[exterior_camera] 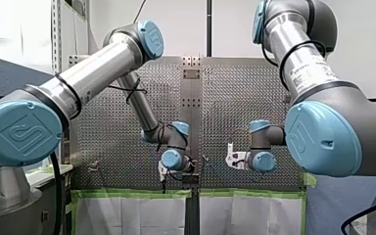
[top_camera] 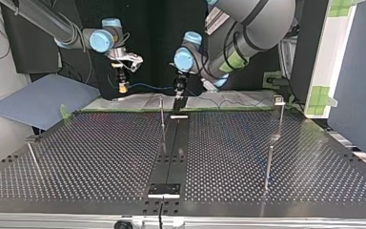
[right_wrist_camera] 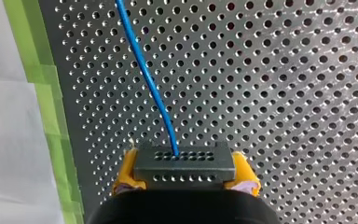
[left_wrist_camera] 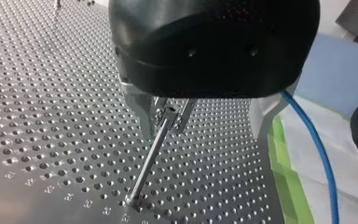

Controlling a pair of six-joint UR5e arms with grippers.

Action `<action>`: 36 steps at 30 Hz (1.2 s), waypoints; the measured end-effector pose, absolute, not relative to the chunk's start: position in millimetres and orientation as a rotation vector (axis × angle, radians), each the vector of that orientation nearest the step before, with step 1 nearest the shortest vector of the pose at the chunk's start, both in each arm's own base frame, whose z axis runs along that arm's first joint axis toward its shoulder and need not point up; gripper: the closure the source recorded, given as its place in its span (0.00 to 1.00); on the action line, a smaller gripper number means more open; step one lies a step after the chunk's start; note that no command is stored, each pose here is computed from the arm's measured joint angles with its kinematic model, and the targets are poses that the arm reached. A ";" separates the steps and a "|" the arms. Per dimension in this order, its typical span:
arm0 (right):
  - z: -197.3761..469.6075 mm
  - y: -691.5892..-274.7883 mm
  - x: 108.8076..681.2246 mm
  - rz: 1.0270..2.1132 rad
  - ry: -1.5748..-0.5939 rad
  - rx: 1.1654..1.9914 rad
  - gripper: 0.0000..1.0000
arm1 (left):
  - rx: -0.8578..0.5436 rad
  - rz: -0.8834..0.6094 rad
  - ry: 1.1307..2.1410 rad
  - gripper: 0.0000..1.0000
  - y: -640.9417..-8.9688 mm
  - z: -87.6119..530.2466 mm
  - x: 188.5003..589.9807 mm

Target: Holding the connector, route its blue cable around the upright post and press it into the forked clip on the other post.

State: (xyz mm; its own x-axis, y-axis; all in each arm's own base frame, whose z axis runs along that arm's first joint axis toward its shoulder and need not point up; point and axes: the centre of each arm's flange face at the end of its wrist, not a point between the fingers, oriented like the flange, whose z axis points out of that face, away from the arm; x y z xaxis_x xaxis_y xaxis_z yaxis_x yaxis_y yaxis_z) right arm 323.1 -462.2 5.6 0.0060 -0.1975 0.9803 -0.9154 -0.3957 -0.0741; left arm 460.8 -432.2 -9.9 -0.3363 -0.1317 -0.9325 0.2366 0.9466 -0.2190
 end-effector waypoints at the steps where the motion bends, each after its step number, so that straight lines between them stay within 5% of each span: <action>1: 5.9 -463.5 323.4 1.441 -1.158 1.649 0.82 | 0.072 -0.368 1.876 0.00 -432.3 -9.6 460.4; 36: 2.3 -470.6 334.0 1.519 -1.108 1.731 0.79 | 0.028 -0.151 1.727 0.00 -460.3 -1.4 429.6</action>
State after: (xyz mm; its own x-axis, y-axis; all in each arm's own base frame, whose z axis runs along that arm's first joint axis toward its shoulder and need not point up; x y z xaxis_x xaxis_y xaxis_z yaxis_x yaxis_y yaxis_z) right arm 334.0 -470.6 2.3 0.0077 -0.2100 0.9777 -0.8669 -0.4887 -0.0981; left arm 429.6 -460.3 -1.4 -0.1621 -0.0672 -0.9845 0.1051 0.9908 -0.0850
